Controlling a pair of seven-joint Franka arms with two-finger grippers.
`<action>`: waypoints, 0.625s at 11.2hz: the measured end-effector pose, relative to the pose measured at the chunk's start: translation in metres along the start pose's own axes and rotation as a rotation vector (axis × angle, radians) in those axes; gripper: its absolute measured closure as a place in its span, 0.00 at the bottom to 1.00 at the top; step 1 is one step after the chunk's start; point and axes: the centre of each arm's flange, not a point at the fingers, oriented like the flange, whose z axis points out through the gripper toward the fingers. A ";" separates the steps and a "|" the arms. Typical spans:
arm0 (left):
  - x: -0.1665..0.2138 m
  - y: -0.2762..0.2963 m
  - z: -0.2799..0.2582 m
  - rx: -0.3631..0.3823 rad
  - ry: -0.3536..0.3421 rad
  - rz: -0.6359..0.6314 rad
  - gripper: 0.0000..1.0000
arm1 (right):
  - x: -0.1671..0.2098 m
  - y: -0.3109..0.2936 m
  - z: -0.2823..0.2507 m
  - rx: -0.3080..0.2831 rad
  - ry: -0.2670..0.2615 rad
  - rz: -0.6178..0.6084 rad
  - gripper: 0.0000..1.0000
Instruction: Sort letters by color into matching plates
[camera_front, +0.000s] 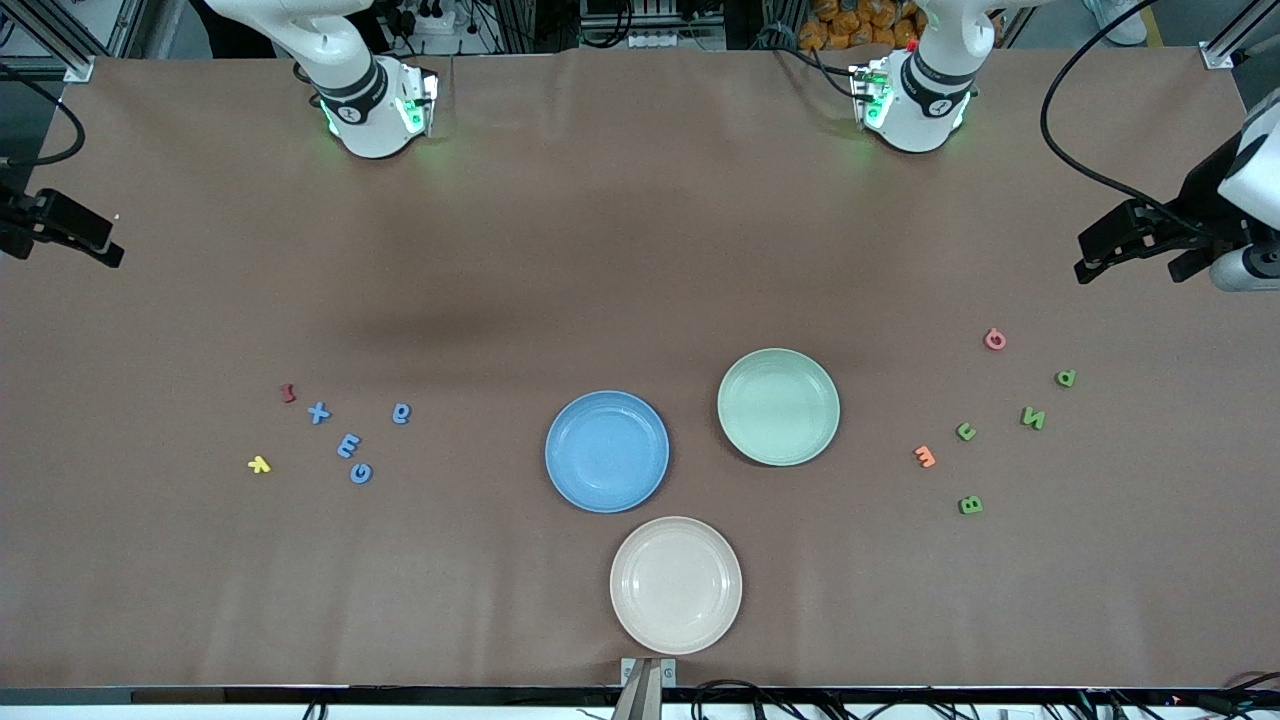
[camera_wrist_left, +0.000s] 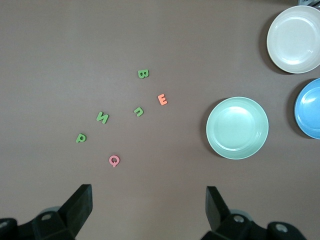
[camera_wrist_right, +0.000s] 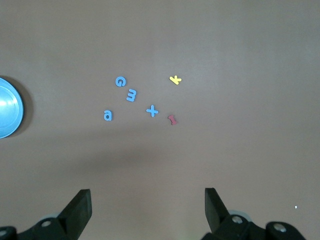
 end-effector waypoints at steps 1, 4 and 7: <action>0.000 0.000 0.000 0.000 0.001 0.000 0.00 | 0.000 0.000 0.000 0.000 0.000 0.000 0.00; 0.000 -0.001 -0.001 0.002 0.002 0.000 0.00 | 0.000 0.000 0.001 -0.001 -0.003 0.000 0.00; 0.005 -0.005 0.011 0.003 -0.020 -0.006 0.00 | 0.000 0.000 0.001 -0.001 -0.003 0.000 0.00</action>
